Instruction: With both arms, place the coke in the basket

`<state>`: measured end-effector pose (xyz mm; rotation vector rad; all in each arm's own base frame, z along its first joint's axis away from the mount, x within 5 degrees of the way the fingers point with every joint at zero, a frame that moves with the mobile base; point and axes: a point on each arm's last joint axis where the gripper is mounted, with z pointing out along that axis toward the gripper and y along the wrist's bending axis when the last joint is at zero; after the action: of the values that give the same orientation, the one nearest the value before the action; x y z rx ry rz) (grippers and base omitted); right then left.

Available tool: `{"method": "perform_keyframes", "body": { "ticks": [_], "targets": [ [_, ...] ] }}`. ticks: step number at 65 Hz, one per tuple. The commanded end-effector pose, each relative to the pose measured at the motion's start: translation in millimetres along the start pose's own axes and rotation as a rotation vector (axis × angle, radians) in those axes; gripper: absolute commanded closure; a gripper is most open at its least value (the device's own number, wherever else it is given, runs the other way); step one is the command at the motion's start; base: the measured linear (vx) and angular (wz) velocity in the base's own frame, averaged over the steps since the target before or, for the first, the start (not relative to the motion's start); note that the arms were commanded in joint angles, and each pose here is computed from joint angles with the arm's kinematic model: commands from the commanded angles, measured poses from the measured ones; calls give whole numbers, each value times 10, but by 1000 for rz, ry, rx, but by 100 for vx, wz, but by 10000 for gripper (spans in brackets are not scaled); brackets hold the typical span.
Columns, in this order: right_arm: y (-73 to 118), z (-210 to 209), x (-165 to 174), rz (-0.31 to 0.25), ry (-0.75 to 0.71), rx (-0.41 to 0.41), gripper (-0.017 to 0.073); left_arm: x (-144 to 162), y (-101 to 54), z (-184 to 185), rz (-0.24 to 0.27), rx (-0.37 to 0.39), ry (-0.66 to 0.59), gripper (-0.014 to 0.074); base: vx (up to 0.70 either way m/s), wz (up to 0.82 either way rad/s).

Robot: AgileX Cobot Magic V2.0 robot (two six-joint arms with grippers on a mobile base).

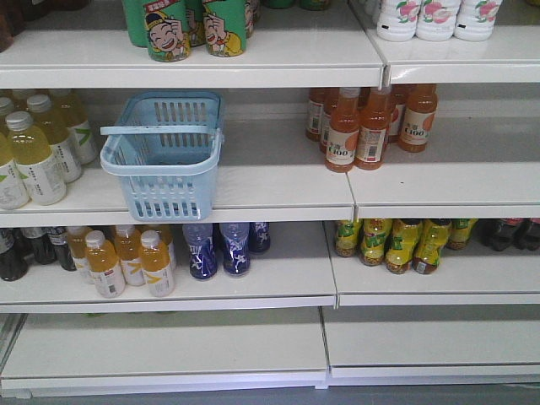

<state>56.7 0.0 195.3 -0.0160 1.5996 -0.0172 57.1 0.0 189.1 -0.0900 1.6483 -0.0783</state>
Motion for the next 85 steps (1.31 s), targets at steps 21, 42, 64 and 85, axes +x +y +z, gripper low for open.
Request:
{"method": "perform_keyframes", "body": {
  "ticks": [21, 42, 64, 85],
  "targets": [
    [-6, -8, -49, -8, -79, 9, 569, -189, -20, -43, -2, 16, -128, 599, 6, 0],
    [-6, -8, -49, -8, -79, 9, 569, -189, -20, -43, -2, 16, -128, 599, 4, 1],
    [-6, -8, -49, -8, -79, 9, 569, -189, -20, -43, -2, 16, -128, 599, 0, 0],
    [-6, -8, -49, -8, -79, 9, 569, -189, -20, -43, -2, 16, -128, 599, 0, 0]
  ]
}}
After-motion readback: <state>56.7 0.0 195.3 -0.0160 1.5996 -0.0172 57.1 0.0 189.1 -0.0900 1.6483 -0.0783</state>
